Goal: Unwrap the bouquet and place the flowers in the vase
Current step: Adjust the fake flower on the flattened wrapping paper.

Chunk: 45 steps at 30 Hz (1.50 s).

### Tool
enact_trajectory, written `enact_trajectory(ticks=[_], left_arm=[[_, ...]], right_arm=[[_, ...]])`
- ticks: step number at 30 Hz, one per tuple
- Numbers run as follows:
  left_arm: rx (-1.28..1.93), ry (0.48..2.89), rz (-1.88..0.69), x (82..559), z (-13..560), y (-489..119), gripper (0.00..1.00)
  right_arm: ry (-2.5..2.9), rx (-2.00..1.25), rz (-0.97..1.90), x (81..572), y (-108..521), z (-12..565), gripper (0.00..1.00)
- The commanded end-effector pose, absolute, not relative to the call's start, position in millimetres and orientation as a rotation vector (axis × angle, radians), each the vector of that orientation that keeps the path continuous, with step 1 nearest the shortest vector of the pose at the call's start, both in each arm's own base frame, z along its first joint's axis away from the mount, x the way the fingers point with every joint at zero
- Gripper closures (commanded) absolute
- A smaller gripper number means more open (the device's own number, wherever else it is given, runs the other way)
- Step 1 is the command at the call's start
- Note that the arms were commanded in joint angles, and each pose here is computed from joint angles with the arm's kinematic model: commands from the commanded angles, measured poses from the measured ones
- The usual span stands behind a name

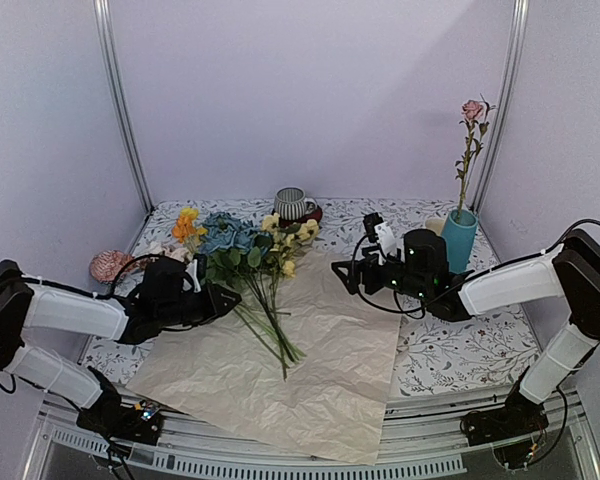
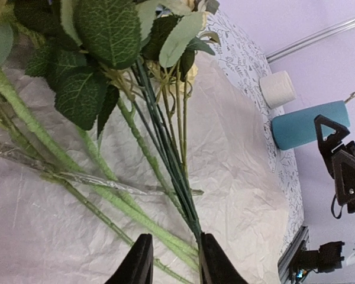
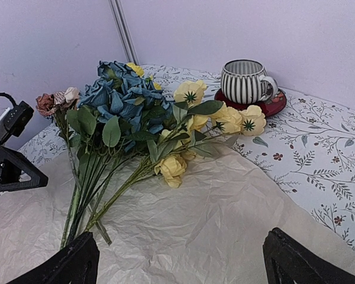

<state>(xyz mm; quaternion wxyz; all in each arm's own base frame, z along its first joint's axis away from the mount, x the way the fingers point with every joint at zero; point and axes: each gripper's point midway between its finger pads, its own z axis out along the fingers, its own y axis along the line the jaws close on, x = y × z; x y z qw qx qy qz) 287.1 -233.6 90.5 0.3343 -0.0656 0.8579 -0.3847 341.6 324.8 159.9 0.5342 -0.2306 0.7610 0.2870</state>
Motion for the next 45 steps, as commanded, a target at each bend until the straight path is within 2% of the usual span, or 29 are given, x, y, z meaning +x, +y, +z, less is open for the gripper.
enact_trajectory(ticks=[1, 8, 15, 22, 26, 35, 39, 42, 44, 45], left_arm=[[-0.235, 2.278, -0.959, 286.5, 75.6, -218.3, 0.71], [-0.278, 2.303, -0.948, 298.7, 60.2, -213.8, 0.71], [-0.264, 2.279, -1.049, 308.9, 62.1, -225.6, 0.70], [-0.179, 2.174, -1.168, 304.8, 89.2, -244.7, 0.59], [-0.105, 2.164, -1.215, 307.0, 96.7, -261.7, 0.59], [-0.114, 2.264, -1.197, 326.6, 72.2, -280.4, 0.61], [-0.109, 2.273, -1.199, 331.6, 71.2, -284.8, 0.70], [-0.101, 2.268, -1.199, 331.7, 74.3, -285.1, 0.85], [-0.090, 2.247, -1.189, 331.7, 82.4, -283.1, 0.98], [-0.096, 2.243, -1.170, 332.0, 85.6, -279.8, 1.00]], right_arm=[[1.794, -0.564, 0.700, 343.0, 332.2, 167.0, 0.01], [1.794, -0.565, 0.698, 342.9, 331.9, 167.2, 0.01], [1.795, -0.567, 0.696, 342.7, 332.2, 166.3, 0.01], [1.798, -0.569, 0.693, 343.9, 332.7, 165.3, 0.01], [1.799, -0.571, 0.696, 343.7, 333.7, 164.6, 0.01], [1.797, -0.569, 0.684, 344.2, 331.7, 165.9, 0.01], [1.797, -0.570, 0.686, 343.7, 332.3, 166.3, 0.01], [1.796, -0.568, 0.684, 344.0, 331.7, 166.5, 0.01], [1.794, -0.570, 0.682, 344.0, 331.9, 166.9, 0.01], [1.795, -0.569, 0.682, 344.1, 331.6, 166.7, 0.01]])
